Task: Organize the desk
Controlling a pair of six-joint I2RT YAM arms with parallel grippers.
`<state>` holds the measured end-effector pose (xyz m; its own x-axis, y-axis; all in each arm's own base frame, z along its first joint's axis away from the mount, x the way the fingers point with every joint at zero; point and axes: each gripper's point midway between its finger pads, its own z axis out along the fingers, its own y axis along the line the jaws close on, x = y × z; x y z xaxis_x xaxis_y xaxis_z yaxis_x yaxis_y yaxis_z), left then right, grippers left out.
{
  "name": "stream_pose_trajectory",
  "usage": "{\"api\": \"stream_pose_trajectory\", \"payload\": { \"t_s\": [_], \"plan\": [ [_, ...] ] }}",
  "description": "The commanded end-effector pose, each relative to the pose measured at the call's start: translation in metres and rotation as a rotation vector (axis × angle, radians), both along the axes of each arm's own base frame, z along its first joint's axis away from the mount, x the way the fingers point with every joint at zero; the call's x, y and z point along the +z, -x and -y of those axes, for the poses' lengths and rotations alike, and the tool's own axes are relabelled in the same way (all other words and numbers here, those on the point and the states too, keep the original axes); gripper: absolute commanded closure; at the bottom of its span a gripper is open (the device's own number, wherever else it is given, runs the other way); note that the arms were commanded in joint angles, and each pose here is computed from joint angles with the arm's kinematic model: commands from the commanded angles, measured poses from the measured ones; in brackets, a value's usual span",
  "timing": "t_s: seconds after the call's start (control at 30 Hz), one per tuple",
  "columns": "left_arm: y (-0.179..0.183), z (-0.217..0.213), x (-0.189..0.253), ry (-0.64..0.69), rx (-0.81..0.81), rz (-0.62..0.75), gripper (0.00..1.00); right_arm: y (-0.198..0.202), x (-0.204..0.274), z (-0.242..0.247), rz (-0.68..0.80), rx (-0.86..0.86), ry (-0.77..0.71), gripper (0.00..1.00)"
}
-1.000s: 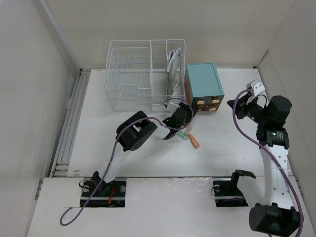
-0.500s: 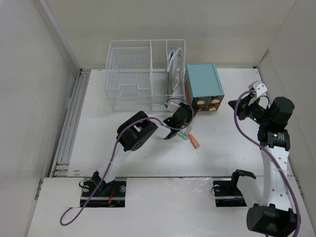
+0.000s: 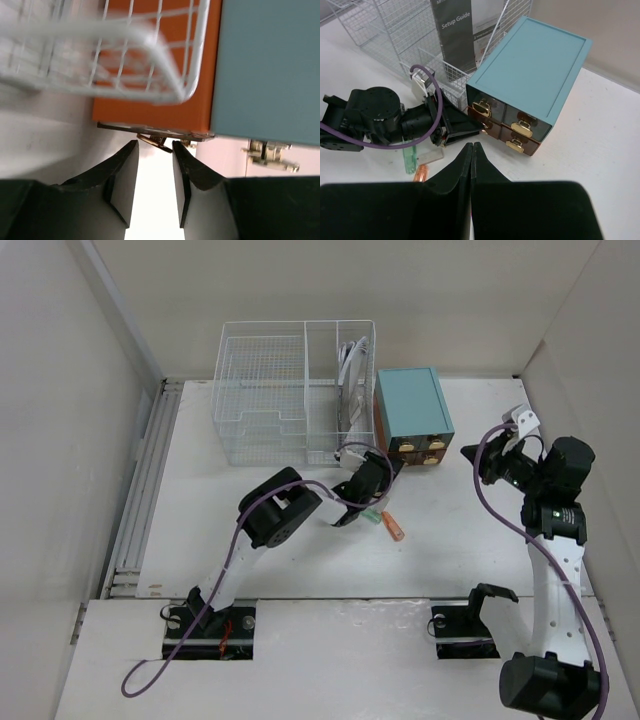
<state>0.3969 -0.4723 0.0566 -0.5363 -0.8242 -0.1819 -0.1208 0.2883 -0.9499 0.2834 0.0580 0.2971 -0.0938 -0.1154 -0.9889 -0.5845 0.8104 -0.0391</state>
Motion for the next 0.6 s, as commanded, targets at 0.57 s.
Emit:
{"api": "stream_pose_trajectory", "payload": {
  "t_s": [0.57],
  "plan": [
    [0.091,0.009,0.0,0.036,-0.122,-0.006,0.72,0.005,0.009,-0.003,0.035,0.019,-0.003,1.0]
  ]
}}
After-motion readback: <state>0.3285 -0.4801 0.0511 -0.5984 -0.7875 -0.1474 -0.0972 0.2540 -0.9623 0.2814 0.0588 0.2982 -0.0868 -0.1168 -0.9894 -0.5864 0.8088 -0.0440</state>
